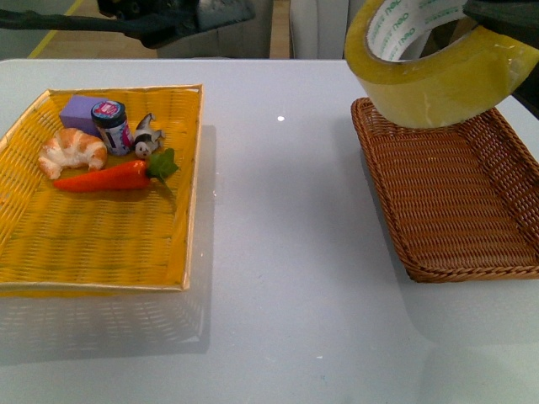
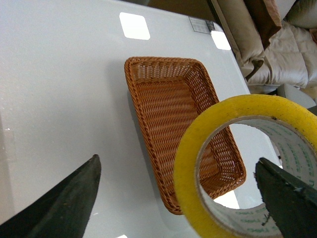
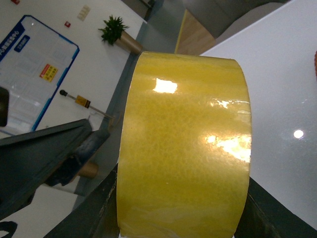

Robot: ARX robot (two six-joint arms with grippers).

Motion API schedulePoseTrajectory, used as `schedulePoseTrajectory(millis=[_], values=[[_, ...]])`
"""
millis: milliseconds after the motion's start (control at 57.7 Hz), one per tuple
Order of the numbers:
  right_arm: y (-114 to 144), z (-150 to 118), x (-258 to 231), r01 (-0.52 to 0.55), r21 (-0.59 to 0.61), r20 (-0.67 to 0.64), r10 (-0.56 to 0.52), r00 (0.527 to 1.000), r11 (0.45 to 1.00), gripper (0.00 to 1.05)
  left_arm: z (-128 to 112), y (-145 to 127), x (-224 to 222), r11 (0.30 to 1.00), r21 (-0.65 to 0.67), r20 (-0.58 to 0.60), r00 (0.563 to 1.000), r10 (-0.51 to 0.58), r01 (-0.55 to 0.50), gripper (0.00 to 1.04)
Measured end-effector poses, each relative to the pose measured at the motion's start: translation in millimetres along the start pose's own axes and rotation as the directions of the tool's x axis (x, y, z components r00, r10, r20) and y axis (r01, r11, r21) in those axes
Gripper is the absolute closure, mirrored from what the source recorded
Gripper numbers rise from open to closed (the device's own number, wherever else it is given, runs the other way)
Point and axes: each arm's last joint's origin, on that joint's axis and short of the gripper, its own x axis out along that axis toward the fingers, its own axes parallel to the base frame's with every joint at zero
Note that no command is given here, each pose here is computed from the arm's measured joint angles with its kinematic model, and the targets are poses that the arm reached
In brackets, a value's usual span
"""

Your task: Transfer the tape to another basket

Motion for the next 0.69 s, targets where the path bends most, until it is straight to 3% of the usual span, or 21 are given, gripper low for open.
schedulePoseTrajectory(millis=[295,329,364,382,399,451,555,694], values=[[-34,15,-8,0.09,0.058,0.037,-0.092,0.995,0.994,0.57,9,20,-33,1.0,-0.009,0.144,0.989,0.011,-0.01,0.09],[-39,18,-7,0.098,0.063,0.04,-0.1,0.994,0.993,0.57,7,23,-37,0.993,0.056,0.284,0.955,0.088,-0.108,0.16],[-43,22,-5,0.109,0.068,0.047,-0.112,0.993,0.992,0.57,3,30,-46,0.969,0.091,0.417,0.893,0.171,-0.228,0.23],[-44,23,-5,0.111,0.07,0.048,-0.114,0.992,0.991,0.57,2,33,-49,0.961,0.097,0.445,0.875,0.19,-0.258,0.24],[-48,25,-3,0.116,0.076,0.05,-0.12,0.991,0.99,0.57,-2,41,-59,0.936,0.099,0.511,0.824,0.243,-0.338,0.3],[-56,29,0,0.136,0.085,0.06,-0.141,0.988,0.987,0.57,-8,54,-77,0.895,0.128,0.571,0.769,0.286,-0.427,0.39],[-73,35,5,0.187,0.11,0.078,-0.196,0.978,0.976,0.57,-19,73,-103,0.855,0.155,0.603,0.733,0.315,-0.495,0.55],[-93,40,22,0.218,0.132,0.061,-0.227,0.972,0.967,0.57,-41,92,-122,0.835,0.199,0.582,0.747,0.32,-0.513,0.78]])
